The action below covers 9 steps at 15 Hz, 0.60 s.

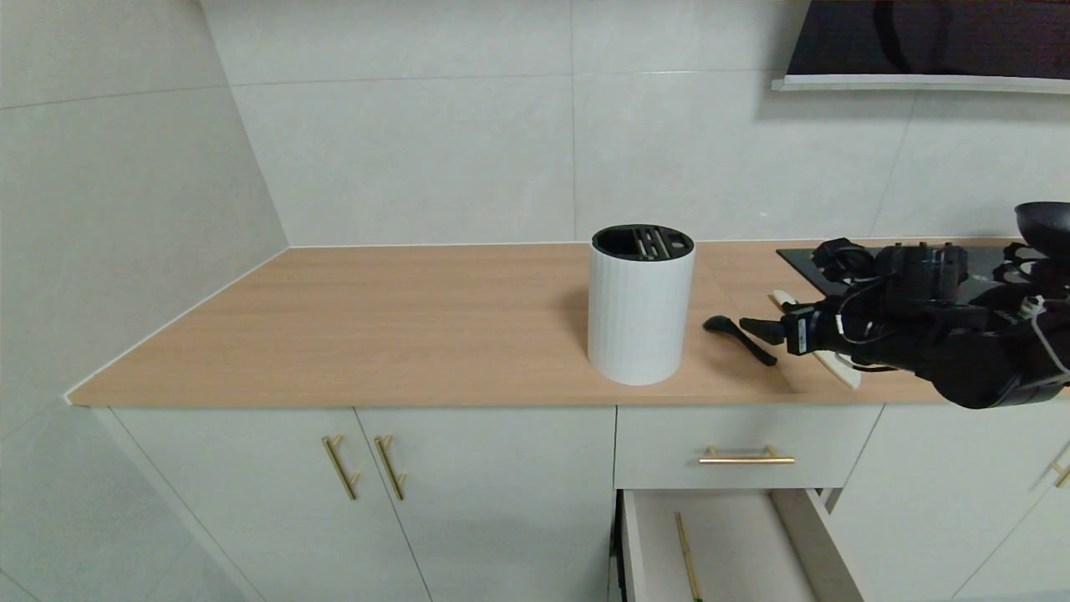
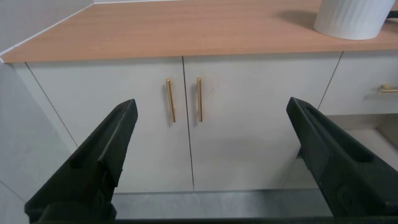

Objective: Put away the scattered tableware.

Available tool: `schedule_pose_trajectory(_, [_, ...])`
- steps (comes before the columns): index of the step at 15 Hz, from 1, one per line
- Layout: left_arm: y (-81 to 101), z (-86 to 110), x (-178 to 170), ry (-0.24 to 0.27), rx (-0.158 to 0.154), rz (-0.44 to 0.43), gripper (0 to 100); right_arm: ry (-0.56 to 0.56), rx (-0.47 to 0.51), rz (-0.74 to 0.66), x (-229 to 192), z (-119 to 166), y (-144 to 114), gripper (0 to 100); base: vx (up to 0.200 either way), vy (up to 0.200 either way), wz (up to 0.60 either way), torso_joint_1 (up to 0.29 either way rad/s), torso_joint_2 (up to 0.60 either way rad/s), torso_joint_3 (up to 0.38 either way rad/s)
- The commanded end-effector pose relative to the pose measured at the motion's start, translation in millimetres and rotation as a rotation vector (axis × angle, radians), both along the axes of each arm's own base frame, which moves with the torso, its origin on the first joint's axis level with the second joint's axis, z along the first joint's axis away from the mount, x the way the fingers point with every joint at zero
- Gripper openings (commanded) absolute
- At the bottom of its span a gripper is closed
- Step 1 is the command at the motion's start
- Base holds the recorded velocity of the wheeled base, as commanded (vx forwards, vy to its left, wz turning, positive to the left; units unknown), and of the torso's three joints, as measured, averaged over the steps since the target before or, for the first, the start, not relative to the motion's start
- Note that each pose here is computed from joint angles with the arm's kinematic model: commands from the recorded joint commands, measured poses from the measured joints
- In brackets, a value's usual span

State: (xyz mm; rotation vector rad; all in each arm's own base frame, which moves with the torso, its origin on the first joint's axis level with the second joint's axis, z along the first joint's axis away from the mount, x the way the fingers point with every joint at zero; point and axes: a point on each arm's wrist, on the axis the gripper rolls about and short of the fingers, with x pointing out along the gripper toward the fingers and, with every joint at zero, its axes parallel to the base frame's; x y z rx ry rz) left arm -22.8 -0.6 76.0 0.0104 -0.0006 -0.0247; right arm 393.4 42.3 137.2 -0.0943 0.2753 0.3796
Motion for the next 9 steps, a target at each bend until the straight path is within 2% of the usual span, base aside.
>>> schedule_pose_trajectory(1, [0.0, 0.0, 0, 0.000, 0.000, 0.000, 100, 0.038, -0.003, -0.009, 17, -31, -2, 100, 0.000, 0.000, 0.00, 0.000, 0.00, 0.000])
schedule_pose_trajectory(9, [0.0, 0.0, 0, 0.000, 0.000, 0.000, 100, 0.060, -0.006, -0.035, 37, -61, -9, 100, 0.000, 0.000, 0.00, 0.000, 0.00, 0.000])
